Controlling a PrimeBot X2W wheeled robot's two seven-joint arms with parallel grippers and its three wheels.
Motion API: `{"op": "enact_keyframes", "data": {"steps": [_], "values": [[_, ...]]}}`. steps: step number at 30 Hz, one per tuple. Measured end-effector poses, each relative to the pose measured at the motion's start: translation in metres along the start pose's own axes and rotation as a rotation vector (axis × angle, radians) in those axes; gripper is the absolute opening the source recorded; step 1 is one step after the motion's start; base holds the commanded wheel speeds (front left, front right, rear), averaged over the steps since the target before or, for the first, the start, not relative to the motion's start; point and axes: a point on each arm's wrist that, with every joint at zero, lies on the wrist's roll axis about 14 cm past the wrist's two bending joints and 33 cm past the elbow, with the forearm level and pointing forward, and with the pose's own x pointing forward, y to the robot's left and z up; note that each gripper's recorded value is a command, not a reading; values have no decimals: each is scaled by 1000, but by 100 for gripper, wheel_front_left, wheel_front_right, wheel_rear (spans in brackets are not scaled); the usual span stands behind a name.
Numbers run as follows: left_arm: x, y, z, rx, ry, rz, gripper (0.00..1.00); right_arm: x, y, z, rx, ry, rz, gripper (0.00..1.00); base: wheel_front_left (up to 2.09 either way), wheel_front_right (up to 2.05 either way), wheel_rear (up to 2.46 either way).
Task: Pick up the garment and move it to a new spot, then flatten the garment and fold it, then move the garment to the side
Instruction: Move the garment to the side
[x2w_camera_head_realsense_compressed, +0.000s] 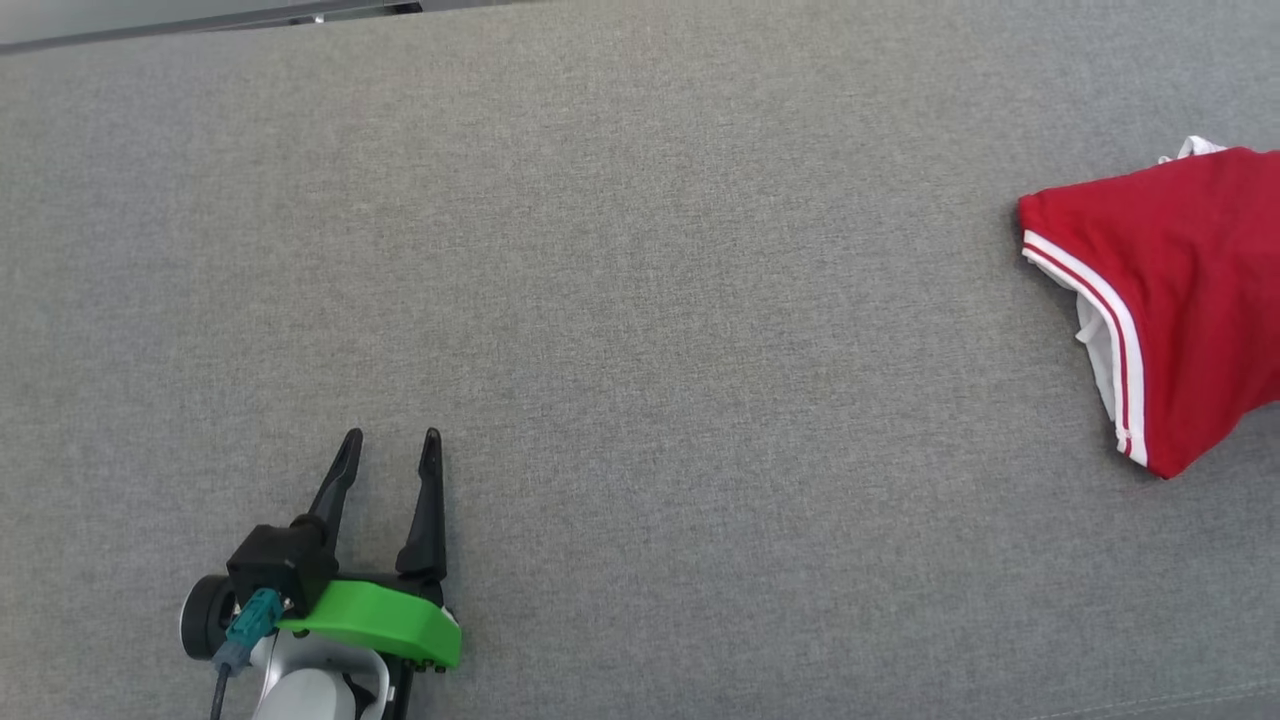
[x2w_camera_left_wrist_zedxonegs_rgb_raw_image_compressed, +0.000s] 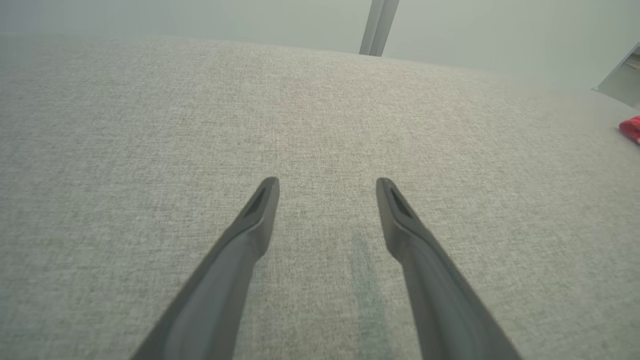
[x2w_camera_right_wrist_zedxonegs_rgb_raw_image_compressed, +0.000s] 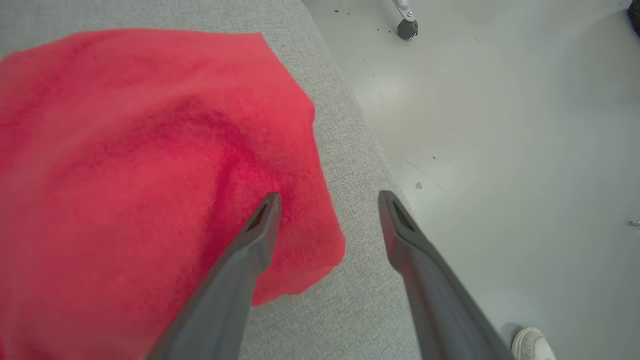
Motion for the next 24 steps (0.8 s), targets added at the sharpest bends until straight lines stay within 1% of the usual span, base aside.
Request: {"op": "enact_keyframes", "data": {"steps": [2,4,6,8,12,14,15,17,19,20,24], "values": [[-2,-2,3,0,-7,-2,100,-4,3,3,-4,-29,10,100,0,0,0],[-6,-4,3,0,-9,-2,100,-11,4,14,-25,-93,22,100,0,0,0],[-10,-7,8,-5,-21,-6,100,-23,3,38,-12,-212,38,100,0,0,0],[-14,-8,13,-7,-39,-1,100,-40,6,60,-54,-328,61,100,0,0,0],[-27,-3,17,-7,-51,27,100,-78,22,82,-84,-520,138,100,0,0,0],[-32,-1,22,-2,-65,37,100,-97,35,83,-87,-593,188,100,0,0,0],[-37,1,29,7,-87,45,100,-113,48,77,-74,-645,240,100,0,0,0],[-42,3,36,10,-109,57,100,-127,61,70,-75,-696,286,100,0,0,0],[-47,8,42,20,-127,75,100,-138,74,65,-52,-741,324,100,0,0,0],[-47,8,42,20,-127,75,100,-138,74,65,-52,-741,324,100,0,0,0],[-61,17,50,40,-157,110,100,-156,104,49,24,-810,404,100,0,0,0]]}}
